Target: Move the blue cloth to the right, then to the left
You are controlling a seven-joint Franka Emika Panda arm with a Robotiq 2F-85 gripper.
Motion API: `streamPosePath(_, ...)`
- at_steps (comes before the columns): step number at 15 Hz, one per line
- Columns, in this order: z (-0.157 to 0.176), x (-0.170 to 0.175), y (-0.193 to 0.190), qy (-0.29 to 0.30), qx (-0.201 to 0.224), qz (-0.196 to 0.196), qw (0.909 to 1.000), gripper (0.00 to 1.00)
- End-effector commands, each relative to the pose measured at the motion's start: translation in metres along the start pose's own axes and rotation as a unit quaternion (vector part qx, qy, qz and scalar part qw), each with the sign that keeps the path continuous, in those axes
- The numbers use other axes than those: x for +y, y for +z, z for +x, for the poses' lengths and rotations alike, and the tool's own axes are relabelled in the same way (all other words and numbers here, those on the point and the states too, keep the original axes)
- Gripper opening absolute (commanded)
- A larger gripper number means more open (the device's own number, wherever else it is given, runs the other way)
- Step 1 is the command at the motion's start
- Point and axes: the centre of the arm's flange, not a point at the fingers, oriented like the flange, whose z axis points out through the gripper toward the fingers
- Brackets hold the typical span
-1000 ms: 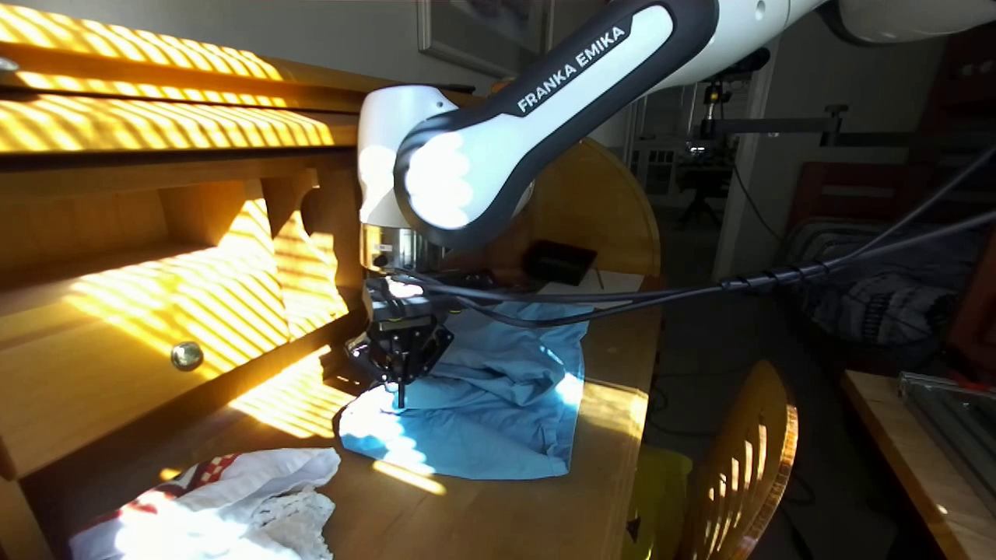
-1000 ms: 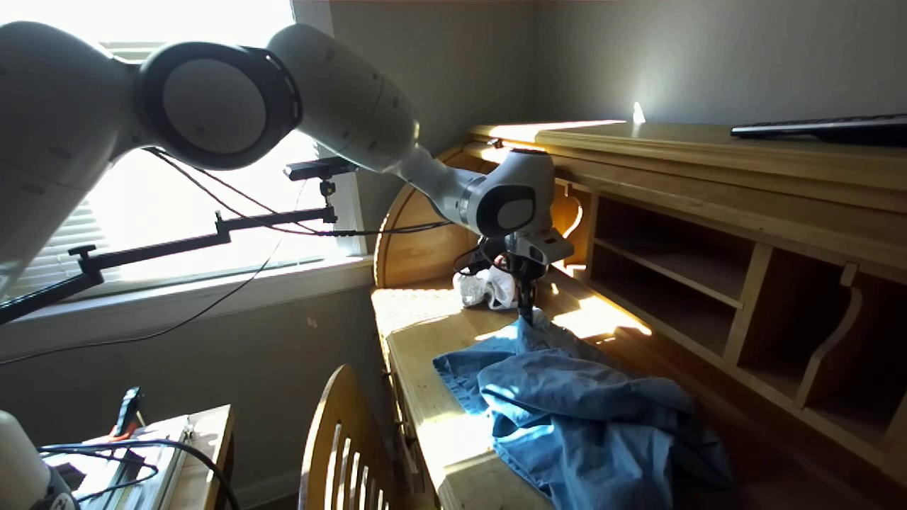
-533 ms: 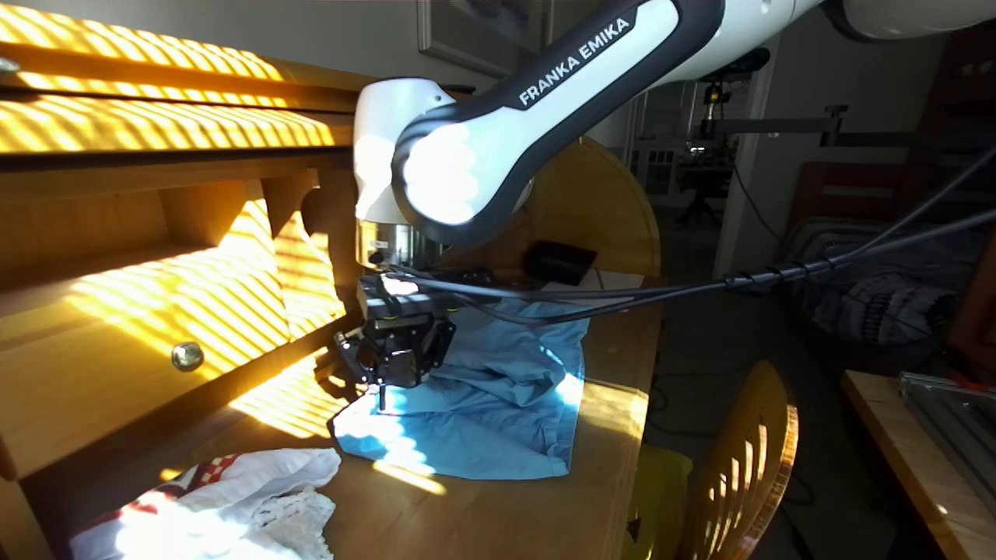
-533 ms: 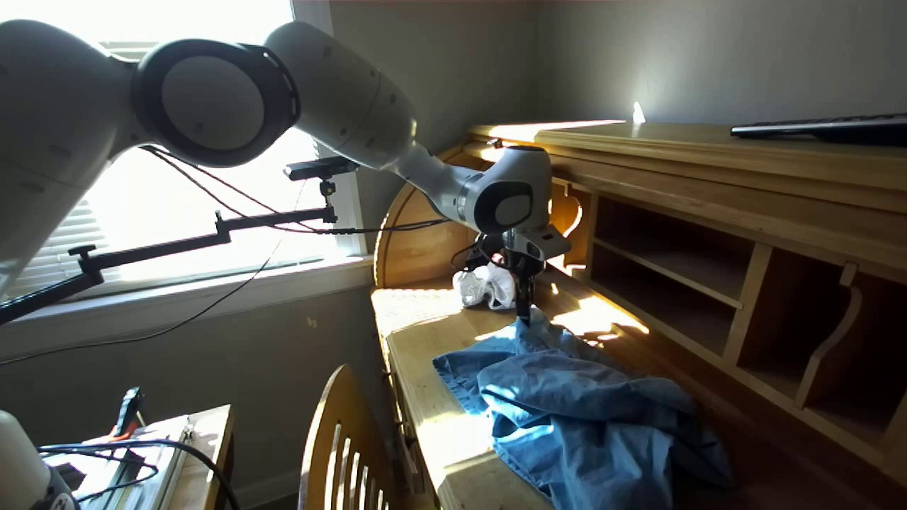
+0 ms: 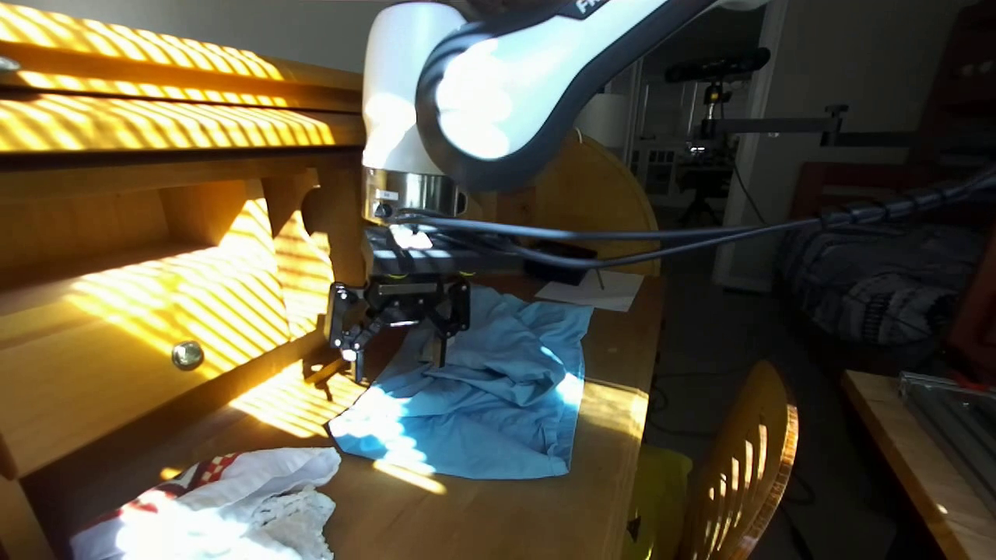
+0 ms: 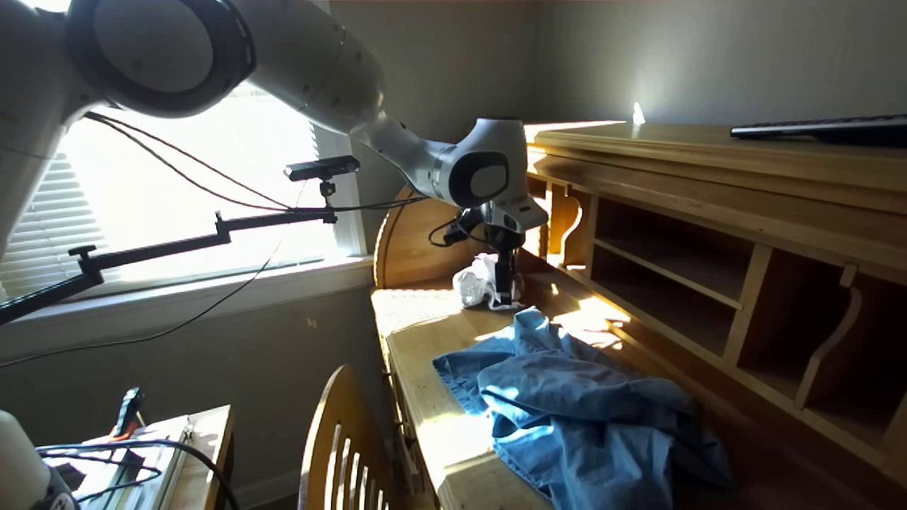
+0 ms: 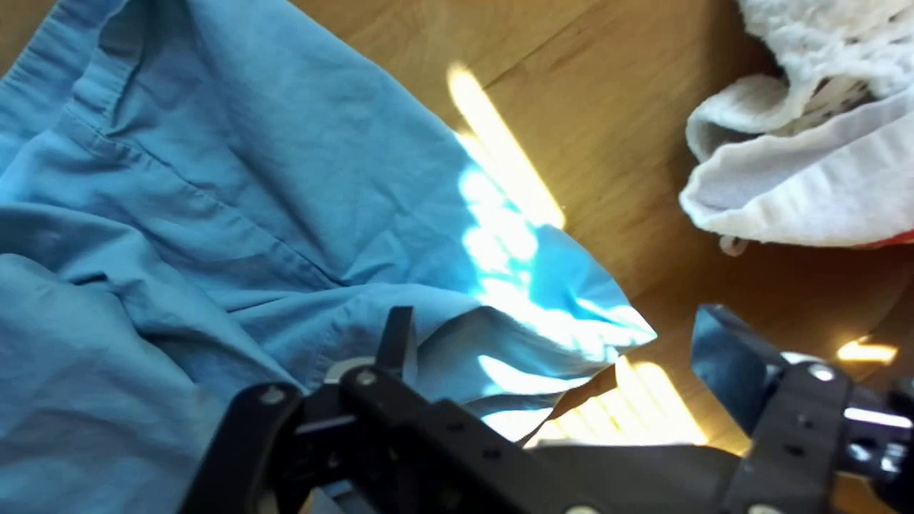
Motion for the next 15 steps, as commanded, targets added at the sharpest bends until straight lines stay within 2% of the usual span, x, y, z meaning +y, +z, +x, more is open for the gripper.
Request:
streamPosePath(1,-0.036,0.034,-0.046,0.005,0.007,0.012,0.9999,1.00)
streamPosePath(6,-0.061,0.059,-0.097,0.006,-0.028,0.014,0.9995,1.00)
streamPosePath(10,-0.077,0.080,-0.121,-0.006,-0.067,0.005,0.9977,1.00)
streamPosePath(13,-0.083,0.093,-0.133,-0.009,-0.067,-0.010,0.9977,1.00)
streamPosePath(14,-0.072,0.072,-0.121,-0.007,-0.055,-0.011,0.9984,1.00)
streamPosePath(15,-0.073,0.076,-0.125,-0.006,-0.055,-0.013,0.9984,1.00)
